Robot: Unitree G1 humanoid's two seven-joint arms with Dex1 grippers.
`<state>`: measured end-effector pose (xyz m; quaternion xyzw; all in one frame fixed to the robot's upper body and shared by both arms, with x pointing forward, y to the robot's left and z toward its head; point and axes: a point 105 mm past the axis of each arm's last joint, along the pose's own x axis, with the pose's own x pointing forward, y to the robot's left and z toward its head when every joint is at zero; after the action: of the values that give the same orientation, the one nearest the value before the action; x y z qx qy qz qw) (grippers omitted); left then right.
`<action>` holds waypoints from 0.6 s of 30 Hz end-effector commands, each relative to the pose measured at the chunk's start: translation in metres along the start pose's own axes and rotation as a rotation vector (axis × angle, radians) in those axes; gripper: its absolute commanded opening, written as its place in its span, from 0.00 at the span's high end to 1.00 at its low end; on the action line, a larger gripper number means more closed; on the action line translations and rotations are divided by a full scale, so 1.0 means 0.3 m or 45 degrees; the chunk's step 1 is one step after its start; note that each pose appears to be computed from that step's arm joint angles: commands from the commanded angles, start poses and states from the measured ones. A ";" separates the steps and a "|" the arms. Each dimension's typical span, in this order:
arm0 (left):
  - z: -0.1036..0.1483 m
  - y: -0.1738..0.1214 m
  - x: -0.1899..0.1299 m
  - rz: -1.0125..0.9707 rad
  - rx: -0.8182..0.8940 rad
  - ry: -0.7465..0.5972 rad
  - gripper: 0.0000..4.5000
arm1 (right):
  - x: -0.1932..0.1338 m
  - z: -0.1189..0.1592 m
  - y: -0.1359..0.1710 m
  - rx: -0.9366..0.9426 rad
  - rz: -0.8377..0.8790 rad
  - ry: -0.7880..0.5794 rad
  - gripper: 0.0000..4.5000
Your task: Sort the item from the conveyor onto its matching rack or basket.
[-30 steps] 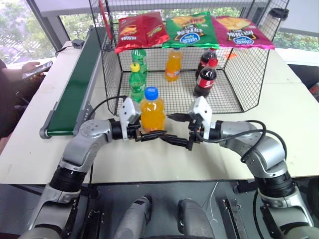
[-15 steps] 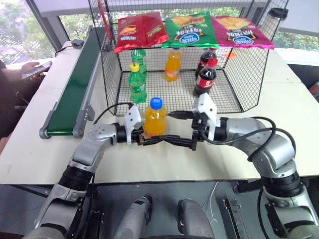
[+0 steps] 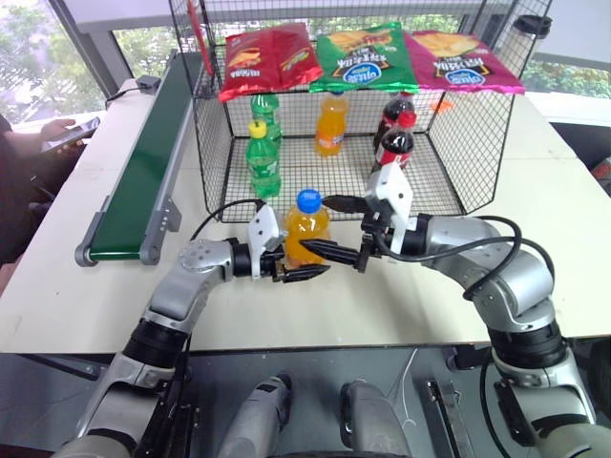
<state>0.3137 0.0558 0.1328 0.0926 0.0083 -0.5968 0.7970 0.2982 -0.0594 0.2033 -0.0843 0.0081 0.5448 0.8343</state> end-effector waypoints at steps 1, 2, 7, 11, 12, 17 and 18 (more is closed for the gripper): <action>0.061 -0.021 0.012 -0.040 0.085 -0.062 0.34 | 0.001 0.043 -0.012 -0.050 -0.030 -0.061 0.00; 0.061 -0.022 0.013 -0.040 0.085 -0.062 0.34 | 0.004 0.045 -0.016 -0.048 -0.039 -0.065 0.00; 0.062 -0.023 0.015 -0.037 0.078 -0.064 0.34 | 0.010 0.049 -0.031 -0.050 -0.069 -0.075 0.37; 0.063 -0.021 0.019 -0.027 0.076 -0.068 0.34 | 0.013 0.052 -0.030 -0.048 -0.069 -0.084 0.44; 0.063 -0.021 0.019 -0.025 0.076 -0.067 0.34 | 0.014 0.053 -0.030 -0.048 -0.068 -0.085 0.44; 0.049 -0.006 0.019 0.018 0.041 -0.027 0.34 | 0.017 0.054 -0.025 -0.049 -0.062 -0.079 0.44; 0.049 -0.003 0.019 0.024 0.035 -0.023 0.34 | 0.018 0.055 -0.024 -0.049 -0.059 -0.078 0.44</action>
<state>0.3180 0.0575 0.1317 0.0895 0.0201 -0.5806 0.8090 0.2996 -0.0524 0.2007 -0.0709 0.0080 0.5505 0.8318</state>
